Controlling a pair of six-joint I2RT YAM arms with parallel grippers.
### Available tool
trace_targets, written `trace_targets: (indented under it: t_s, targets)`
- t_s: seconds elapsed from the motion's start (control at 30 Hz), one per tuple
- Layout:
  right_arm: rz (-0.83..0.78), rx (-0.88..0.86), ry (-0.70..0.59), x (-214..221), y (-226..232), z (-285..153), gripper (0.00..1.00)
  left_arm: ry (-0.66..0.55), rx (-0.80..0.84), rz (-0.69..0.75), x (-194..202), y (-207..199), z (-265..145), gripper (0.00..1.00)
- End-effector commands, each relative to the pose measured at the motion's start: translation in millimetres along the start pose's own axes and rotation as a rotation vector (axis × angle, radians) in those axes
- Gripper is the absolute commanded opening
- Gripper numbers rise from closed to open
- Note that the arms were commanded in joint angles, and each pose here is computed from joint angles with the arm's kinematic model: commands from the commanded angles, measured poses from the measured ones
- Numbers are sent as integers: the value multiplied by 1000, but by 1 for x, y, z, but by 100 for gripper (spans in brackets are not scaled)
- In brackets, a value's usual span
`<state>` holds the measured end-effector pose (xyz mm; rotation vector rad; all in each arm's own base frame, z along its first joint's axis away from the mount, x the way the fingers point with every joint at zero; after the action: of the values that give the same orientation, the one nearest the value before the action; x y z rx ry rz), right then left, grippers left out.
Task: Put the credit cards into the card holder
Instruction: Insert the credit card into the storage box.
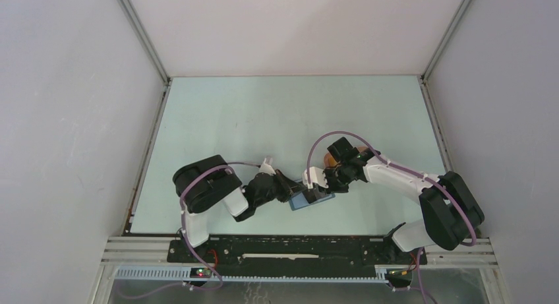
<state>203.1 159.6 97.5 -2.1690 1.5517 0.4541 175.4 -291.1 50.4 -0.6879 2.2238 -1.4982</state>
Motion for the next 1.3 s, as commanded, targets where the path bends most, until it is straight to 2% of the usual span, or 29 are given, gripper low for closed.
trace_targets:
  t_s: [0.0, 0.77, 1.27]
  targets:
    - [-17, 9, -3, -5, -4, -2, 20, 34, -53, 5, 4, 13, 0, 2]
    - [-4, -24, 80, 1, -3, 12, 19, 98, -74, 28, 6, 18, 0, 2]
    - [-8, -34, 86, 0, -3, 14, 18, 130, -71, 32, 3, 15, 9, 4]
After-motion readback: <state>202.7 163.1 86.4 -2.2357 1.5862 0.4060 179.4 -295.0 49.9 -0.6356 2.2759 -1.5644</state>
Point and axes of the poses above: each gripper's point midway between its finger pads, its own z axis out along the fingers, its own y axis along the line the jaws close on, x = y × z, the point moved 7 cm from there along -z, back along the fingers, and after that the axes turned 7 degrees about -z, right-handed, at the moved point
